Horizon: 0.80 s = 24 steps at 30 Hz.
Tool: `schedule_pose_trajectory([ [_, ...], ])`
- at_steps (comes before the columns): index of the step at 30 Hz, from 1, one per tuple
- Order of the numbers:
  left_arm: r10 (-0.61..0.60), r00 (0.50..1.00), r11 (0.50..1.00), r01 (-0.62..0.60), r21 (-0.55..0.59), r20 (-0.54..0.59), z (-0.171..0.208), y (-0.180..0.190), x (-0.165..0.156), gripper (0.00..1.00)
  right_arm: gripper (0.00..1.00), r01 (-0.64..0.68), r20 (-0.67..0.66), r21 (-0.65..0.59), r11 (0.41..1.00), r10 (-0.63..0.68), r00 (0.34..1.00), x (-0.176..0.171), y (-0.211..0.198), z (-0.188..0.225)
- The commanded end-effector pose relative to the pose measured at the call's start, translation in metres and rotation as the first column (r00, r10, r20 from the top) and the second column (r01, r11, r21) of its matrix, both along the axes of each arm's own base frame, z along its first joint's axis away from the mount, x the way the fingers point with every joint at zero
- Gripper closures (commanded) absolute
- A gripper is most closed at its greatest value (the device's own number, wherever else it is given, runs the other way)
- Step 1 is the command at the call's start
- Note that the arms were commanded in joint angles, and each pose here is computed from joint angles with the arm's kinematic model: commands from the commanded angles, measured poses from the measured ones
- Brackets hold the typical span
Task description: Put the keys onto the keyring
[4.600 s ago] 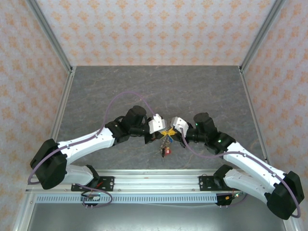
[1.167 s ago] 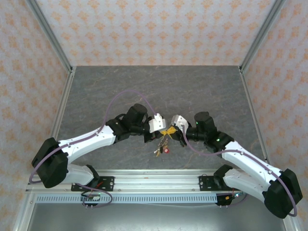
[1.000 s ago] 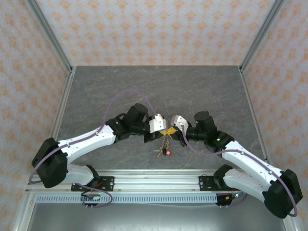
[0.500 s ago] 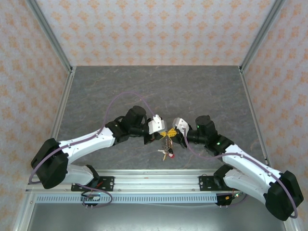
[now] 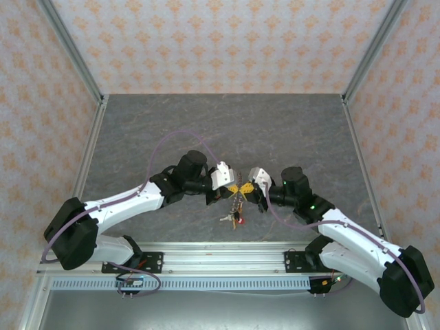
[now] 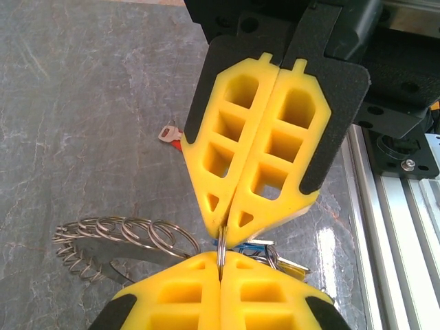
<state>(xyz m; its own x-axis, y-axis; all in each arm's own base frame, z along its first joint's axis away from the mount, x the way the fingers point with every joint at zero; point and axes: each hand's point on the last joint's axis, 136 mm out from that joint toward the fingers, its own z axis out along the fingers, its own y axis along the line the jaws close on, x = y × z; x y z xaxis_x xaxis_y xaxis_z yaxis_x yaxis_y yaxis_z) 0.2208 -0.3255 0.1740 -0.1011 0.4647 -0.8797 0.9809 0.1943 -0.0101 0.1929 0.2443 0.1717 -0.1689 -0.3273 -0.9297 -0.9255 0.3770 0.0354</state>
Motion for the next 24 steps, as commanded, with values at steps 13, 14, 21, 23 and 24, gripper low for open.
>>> schedule_pose_trajectory([
  [13, -0.031, 0.998, 0.99, 0.024, 0.142, 0.047, -0.002, 0.001, 0.007, 0.78, 1.0, -0.096, 0.062, -0.046, 0.994, 0.099, 0.993, 0.001, 0.01, 0.04],
  [14, -0.03, 0.998, 0.988, 0.023, 0.154, 0.048, -0.003, 0.001, 0.008, 0.78, 1.0, -0.098, 0.065, -0.05, 0.994, 0.101, 0.993, 0.001, 0.01, 0.041],
  [21, -0.021, 0.998, 0.981, 0.009, 0.194, 0.063, -0.01, 0.006, 0.01, 1.0, 1.0, -0.092, 0.078, -0.106, 0.99, 0.101, 0.992, 0.001, 0.006, 0.042],
  [23, -0.012, 0.997, 0.983, -0.002, 0.186, 0.076, -0.008, 0.006, 0.011, 1.0, 1.0, -0.091, 0.077, -0.113, 0.989, 0.1, 0.992, 0.001, 0.005, 0.04],
  [24, -0.006, 0.997, 0.984, -0.008, 0.178, 0.08, -0.007, 0.006, 0.011, 1.0, 1.0, -0.087, 0.072, -0.119, 0.989, 0.096, 0.993, 0.001, 0.004, 0.038],
])
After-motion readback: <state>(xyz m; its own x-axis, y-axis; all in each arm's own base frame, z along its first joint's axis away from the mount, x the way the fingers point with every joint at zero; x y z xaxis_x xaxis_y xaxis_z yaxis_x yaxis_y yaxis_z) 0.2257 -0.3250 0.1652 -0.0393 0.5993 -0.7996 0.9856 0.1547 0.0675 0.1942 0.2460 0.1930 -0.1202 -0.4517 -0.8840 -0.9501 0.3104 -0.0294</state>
